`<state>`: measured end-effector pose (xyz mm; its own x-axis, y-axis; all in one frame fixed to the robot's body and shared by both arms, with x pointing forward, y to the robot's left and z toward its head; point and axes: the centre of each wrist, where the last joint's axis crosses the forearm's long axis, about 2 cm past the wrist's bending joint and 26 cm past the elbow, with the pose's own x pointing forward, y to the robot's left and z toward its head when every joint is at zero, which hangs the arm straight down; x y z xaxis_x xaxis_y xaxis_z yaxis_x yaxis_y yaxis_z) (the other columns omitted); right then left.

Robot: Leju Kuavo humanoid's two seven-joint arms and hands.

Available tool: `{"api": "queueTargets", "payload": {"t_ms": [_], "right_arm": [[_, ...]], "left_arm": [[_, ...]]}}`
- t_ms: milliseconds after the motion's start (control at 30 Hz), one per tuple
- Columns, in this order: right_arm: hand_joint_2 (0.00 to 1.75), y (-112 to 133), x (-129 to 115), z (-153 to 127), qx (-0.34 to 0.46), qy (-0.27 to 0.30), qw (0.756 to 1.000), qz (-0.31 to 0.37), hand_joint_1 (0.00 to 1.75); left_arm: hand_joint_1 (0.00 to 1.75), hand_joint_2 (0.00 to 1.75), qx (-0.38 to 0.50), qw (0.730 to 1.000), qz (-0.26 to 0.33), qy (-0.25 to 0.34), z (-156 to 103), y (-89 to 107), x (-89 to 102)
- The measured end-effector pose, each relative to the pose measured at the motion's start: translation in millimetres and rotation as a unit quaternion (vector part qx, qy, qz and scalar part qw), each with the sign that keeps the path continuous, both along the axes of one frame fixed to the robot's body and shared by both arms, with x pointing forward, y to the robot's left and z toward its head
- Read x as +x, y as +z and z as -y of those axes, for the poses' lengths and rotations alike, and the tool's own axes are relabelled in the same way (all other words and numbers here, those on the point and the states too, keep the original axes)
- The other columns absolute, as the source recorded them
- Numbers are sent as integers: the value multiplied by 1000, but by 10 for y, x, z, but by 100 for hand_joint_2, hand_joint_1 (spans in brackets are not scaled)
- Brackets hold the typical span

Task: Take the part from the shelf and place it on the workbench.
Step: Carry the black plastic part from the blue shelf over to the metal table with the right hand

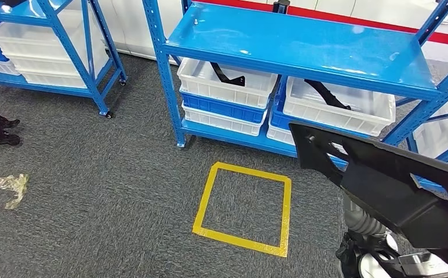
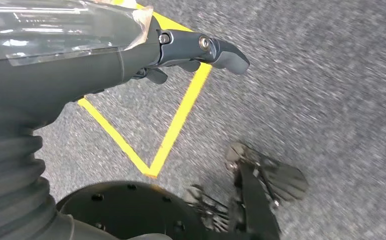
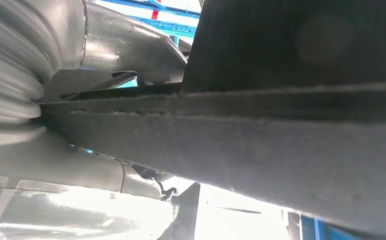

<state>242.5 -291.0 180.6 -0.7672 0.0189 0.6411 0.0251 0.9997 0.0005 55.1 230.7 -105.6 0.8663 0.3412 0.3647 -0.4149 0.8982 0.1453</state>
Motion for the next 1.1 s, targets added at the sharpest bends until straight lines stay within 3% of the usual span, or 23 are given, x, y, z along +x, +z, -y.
{"api": "queueTargets", "payload": {"t_ms": [1100], "right_arm": [[175, -44, 104, -33, -21, 28, 999, -6, 175]], "left_arm": [[0, 175, 14, 1000, -6, 10, -29, -9, -53]]}}
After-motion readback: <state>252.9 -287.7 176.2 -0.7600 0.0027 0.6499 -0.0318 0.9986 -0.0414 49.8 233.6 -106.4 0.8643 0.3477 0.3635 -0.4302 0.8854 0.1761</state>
